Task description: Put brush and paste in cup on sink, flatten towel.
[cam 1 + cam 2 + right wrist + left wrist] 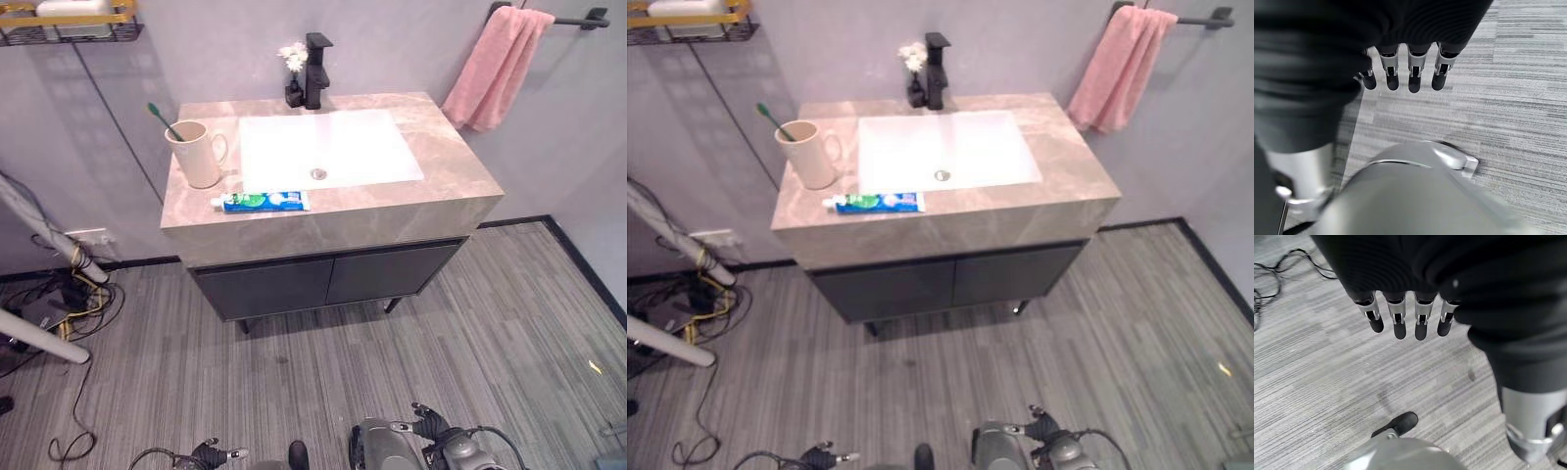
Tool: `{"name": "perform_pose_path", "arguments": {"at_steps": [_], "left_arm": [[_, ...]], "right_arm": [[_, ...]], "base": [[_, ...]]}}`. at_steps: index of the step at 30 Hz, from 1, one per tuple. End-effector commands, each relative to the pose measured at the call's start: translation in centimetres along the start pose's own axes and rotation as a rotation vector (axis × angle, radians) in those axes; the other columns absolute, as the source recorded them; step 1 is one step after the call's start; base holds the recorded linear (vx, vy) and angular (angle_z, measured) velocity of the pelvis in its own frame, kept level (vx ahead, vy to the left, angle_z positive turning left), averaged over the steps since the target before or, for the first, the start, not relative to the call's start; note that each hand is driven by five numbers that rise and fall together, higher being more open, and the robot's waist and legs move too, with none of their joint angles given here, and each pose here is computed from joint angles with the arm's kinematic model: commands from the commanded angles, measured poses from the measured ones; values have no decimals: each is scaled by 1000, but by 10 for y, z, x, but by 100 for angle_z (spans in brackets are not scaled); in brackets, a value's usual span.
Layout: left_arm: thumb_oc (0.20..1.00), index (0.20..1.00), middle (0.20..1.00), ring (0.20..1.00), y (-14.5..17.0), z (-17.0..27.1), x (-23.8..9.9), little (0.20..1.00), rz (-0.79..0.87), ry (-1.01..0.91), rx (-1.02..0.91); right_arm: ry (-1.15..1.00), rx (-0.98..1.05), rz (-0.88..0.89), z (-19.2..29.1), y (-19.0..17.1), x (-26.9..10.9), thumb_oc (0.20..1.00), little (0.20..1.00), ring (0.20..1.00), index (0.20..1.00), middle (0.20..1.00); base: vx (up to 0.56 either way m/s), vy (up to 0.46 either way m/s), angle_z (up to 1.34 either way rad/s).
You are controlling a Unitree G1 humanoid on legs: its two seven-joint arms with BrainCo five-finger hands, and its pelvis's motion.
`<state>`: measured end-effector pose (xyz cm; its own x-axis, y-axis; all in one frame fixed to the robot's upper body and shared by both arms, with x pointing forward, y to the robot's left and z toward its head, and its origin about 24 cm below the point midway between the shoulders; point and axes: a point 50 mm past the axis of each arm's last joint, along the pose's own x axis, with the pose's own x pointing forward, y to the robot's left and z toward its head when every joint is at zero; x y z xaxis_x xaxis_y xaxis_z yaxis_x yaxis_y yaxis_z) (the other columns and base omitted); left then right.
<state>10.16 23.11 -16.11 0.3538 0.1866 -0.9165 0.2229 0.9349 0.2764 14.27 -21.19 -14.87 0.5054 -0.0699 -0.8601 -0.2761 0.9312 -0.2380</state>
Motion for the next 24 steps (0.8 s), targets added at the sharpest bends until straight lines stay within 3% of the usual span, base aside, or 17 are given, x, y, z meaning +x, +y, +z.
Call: {"name": "perform_pose_path", "arguments": {"at_steps": [1,11,16,22,24], "left_arm": [[1000,1000,1000,1000,9,14,1,1000,23,-57,50],[1000,1000,1000,1000,7,-12,-2,1000,27,32,-80],[1000,1000,1000,1000,15,7,1,1000,59,-22,-121],[1000,1000,1000,1000,17,20,2,1000,88,-74,-89],[1000,1000,1000,1000,12,16,1,1000,76,-65,-89]], "right_arm": [[42,-63,-14,-10,-10,-1,1000,1000,1000,1000,1000],[65,-165,-29,-15,-24,-3,1000,1000,1000,1000,1000],[39,-232,-88,-11,-42,-6,1000,1000,1000,1000,1000],[119,-300,-95,-30,-46,-10,1000,1000,1000,1000,1000],[120,-344,-82,-30,-43,-10,1000,1000,1000,1000,1000]], "base": [[230,-99,28],[256,-211,30],[74,-224,24],[171,83,30],[214,254,-110]]}}
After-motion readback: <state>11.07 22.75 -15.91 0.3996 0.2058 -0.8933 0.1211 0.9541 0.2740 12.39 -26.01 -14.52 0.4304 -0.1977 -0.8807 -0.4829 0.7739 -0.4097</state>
